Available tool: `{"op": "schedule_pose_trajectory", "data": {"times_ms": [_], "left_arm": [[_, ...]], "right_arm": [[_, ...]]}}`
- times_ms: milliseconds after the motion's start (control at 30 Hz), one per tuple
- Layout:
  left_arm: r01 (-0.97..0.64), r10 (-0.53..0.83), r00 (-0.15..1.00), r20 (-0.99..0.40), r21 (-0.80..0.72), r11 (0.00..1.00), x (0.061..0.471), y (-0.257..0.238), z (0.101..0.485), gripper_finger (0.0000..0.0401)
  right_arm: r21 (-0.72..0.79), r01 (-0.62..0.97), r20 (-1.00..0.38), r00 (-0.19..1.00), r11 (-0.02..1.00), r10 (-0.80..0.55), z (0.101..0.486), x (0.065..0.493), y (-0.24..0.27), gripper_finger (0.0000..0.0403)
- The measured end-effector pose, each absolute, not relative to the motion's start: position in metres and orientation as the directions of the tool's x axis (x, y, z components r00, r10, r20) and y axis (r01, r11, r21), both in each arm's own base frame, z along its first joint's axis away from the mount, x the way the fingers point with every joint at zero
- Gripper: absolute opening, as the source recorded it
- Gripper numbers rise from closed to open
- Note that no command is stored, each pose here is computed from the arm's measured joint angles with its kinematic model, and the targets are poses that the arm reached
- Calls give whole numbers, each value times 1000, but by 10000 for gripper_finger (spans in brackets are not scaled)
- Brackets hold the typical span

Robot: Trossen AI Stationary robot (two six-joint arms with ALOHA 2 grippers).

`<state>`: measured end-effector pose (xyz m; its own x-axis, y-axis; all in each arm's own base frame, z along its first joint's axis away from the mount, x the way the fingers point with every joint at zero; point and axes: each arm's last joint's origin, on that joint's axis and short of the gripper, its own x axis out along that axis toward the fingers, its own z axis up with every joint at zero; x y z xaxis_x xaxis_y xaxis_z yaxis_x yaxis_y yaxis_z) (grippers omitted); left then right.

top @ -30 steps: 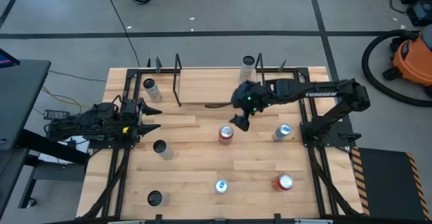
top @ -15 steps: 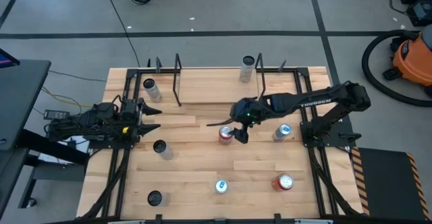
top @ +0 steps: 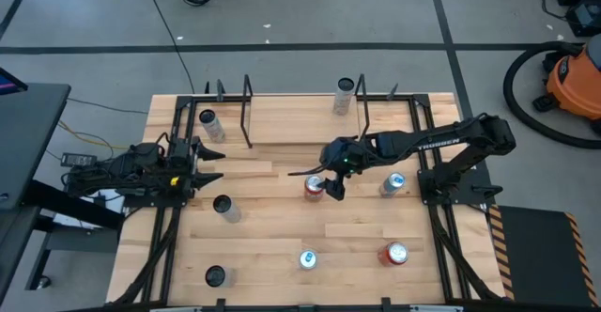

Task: Place canned beverage on shelf
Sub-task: Put the top red soda can on the shelf

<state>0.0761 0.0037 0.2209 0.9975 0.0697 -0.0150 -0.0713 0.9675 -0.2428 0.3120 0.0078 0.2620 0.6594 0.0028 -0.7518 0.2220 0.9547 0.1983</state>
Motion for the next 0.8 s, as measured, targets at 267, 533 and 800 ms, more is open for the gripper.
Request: {"op": "schedule_pose_trajectory", "data": {"times_ms": [267, 533, 800], "left_arm": [[-74, 70, 997, -27, -213, 974, 76, 4, 220, 309], [-74, 70, 997, -26, -211, 975, 76, 4, 220, 309], [-74, 70, 997, -26, -211, 975, 76, 4, 220, 309]], "right_arm": [[220, 210, -697, 717, 953, 3, 267, 318, 8, 355], [237, 213, -676, 737, 948, 4, 269, 319, 8, 355], [197, 149, -676, 737, 969, 24, 269, 319, 16, 355]]}}
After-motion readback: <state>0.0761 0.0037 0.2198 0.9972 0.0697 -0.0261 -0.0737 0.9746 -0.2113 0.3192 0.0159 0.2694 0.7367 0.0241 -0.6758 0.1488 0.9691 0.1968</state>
